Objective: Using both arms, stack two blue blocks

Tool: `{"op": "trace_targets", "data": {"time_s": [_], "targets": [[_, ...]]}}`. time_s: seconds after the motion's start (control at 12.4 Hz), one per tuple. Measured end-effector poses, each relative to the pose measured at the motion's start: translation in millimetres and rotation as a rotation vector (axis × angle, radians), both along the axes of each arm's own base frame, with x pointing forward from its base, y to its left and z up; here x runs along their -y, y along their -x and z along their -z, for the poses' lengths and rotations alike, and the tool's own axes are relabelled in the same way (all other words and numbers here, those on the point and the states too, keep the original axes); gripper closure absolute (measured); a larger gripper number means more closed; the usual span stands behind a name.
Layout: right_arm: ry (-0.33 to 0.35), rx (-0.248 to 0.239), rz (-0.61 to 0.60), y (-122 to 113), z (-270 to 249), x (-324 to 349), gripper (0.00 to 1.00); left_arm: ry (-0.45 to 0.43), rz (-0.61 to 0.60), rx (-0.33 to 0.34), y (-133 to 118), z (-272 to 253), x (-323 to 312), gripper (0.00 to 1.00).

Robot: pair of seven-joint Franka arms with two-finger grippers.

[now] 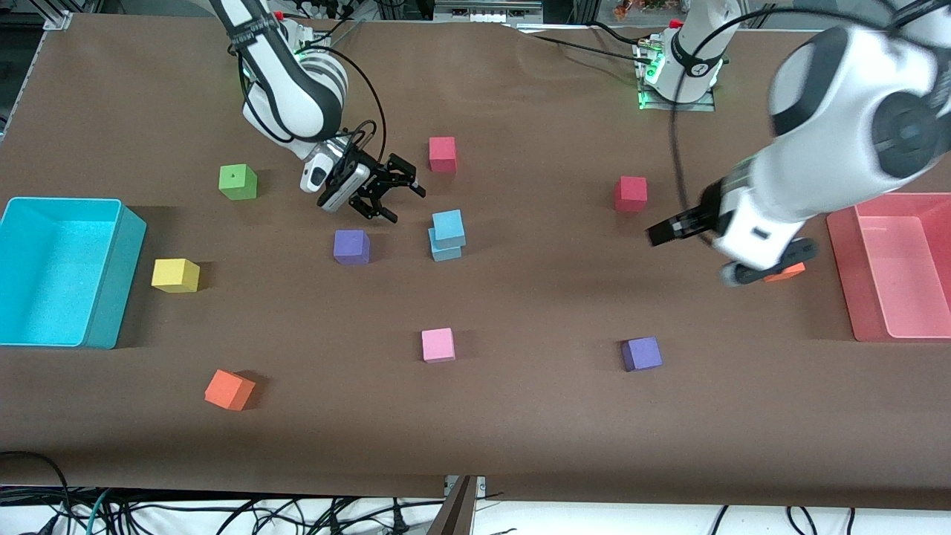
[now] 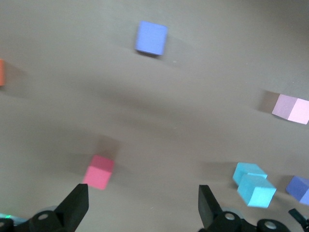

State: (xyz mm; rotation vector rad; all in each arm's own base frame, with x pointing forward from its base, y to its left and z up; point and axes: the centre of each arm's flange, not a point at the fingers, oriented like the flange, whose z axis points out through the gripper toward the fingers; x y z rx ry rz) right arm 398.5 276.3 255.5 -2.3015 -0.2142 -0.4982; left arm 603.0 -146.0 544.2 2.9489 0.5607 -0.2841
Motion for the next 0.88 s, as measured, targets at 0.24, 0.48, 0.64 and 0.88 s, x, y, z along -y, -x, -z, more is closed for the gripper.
{"op": "trace_targets", "data": {"time_s": [0.24,0.48,0.64,0.88], "targets": [[-0.137,-0.146,0.053,-15.1,-38.7,-0.8,0.01,-0.057,0.108,0.053,19.3,-30.9,-82.8,0.0],[-0.133,-0.286,-0.053,-39.5,-68.3,27.7,0.01,-0.112,0.186,0.085,38.1,-49.0,-123.1,0.0],[0.019,-0.33,-0.137,-52.0,-86.3,59.1,0.01,-0.13,0.202,0.097,48.1,-58.7,-127.2,0.0],[0.332,-0.32,-0.234,-65.9,-96.6,122.9,0.01,-0.131,0.207,0.09,55.3,-61.7,-126.7,0.0]]}}
